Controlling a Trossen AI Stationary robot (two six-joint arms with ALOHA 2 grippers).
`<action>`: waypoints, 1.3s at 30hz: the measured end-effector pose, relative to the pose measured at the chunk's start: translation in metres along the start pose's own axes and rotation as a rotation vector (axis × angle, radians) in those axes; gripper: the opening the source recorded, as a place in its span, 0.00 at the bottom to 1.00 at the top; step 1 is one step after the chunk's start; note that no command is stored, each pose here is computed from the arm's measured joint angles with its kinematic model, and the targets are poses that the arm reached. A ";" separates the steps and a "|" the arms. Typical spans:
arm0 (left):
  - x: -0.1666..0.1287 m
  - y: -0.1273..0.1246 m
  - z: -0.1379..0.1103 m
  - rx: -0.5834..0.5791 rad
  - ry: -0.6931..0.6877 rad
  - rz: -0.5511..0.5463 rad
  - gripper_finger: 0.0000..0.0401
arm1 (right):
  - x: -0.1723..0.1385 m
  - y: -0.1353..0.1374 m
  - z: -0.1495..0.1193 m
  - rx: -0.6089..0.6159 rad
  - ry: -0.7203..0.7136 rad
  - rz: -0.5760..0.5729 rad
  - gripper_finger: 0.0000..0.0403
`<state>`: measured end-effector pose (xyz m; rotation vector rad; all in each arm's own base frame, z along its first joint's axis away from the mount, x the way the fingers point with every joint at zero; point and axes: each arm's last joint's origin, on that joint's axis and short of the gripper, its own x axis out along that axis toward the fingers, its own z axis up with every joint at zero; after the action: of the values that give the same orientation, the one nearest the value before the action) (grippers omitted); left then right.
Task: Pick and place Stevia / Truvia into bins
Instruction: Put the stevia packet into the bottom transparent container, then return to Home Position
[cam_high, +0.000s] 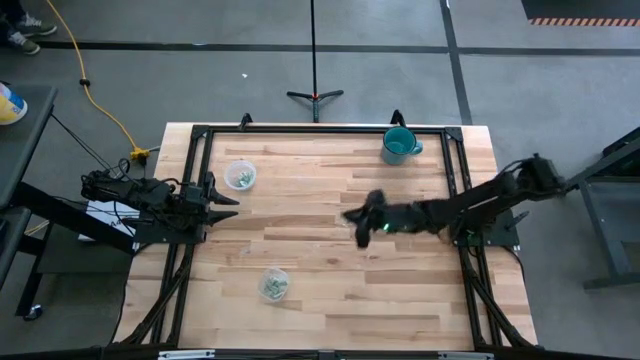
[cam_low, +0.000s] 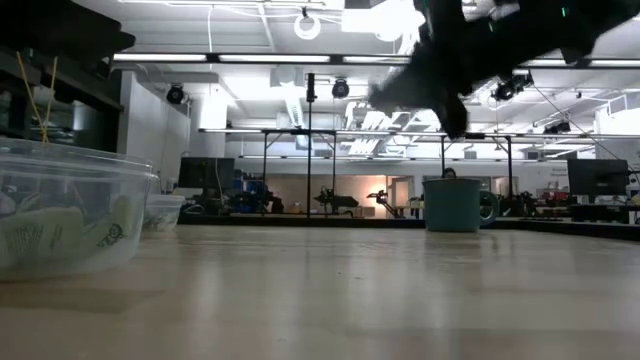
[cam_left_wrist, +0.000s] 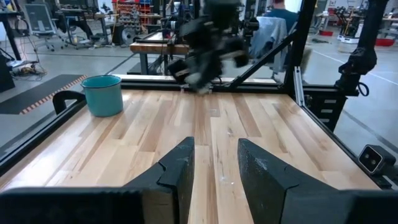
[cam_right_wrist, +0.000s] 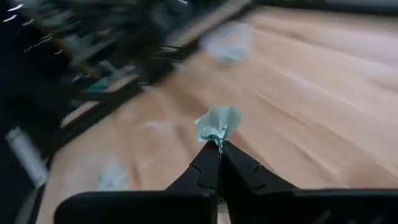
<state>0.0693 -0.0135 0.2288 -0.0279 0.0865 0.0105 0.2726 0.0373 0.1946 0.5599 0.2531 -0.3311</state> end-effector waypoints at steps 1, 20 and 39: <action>0.000 0.000 0.000 0.000 0.000 0.000 0.39 | 0.004 0.014 -0.001 -0.052 -0.014 0.031 0.01; 0.000 0.001 0.000 -0.003 0.000 0.017 0.39 | 0.142 0.159 -0.026 -0.506 0.202 0.455 0.00; 0.000 0.001 -0.001 -0.024 0.007 0.026 0.39 | 0.165 0.154 -0.041 -0.489 0.296 0.413 0.39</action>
<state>0.0693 -0.0127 0.2279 -0.0504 0.0933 0.0375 0.4750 0.1438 0.1813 0.1638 0.4775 0.2172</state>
